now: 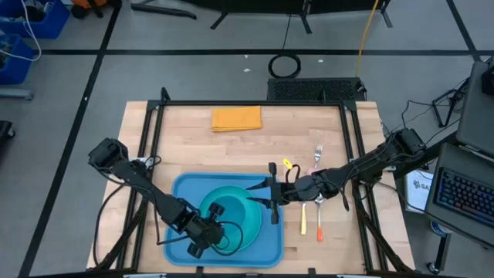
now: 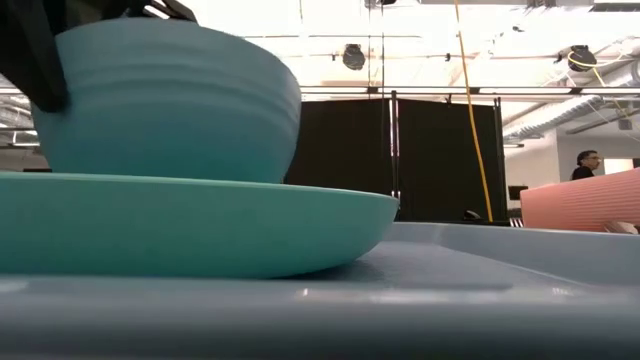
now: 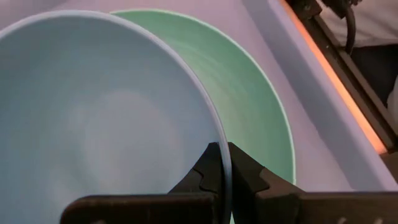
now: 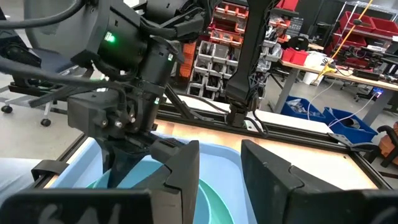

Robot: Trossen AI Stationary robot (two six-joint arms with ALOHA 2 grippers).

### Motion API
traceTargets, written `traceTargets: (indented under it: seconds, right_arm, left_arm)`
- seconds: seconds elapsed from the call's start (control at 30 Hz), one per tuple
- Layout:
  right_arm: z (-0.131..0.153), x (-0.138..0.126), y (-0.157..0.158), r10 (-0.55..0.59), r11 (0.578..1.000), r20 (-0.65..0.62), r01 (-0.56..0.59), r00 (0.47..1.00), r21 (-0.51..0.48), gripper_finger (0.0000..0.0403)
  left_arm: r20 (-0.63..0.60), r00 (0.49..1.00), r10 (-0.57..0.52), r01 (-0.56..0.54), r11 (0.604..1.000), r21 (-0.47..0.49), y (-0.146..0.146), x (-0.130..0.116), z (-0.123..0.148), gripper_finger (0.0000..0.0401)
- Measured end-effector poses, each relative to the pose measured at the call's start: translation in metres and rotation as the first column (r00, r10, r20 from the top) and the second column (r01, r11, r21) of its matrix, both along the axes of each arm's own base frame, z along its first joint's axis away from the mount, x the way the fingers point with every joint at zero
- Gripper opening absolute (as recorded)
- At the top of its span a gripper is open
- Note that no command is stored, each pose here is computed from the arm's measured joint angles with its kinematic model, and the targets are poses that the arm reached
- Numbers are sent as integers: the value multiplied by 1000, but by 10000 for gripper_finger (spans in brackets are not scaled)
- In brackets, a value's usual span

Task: Set up tray
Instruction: Put the blue bowl on the green plate in the blue tray

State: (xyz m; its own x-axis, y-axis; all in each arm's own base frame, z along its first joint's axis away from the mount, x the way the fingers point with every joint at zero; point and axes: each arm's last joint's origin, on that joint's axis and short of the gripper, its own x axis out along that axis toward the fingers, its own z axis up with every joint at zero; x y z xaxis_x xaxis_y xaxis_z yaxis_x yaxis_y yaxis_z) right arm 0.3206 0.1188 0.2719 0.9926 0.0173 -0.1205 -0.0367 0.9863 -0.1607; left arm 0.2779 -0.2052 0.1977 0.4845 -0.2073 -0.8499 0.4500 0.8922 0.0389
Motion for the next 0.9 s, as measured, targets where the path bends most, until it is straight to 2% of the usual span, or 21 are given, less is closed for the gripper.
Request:
traceTargets:
  seconds: [0.23, 0.53, 0.9]
  right_arm:
    - [0, 0, 0, 0, 1000, 0, 0, 1000, 0, 112]
    - [0, 0, 0, 0, 1000, -1, 0, 1000, 0, 112]
    - [0, 0, 0, 0, 1000, -1, 0, 1000, 0, 112]
  left_arm:
    - [-22, 1000, -4, 4, 1000, 2, -1, 3, -8, 6]
    - [-33, 999, 22, -22, 1000, -15, -1, 3, -8, 24]
    - [-32, 999, 16, -16, 1000, -12, -1, 2, -8, 27]
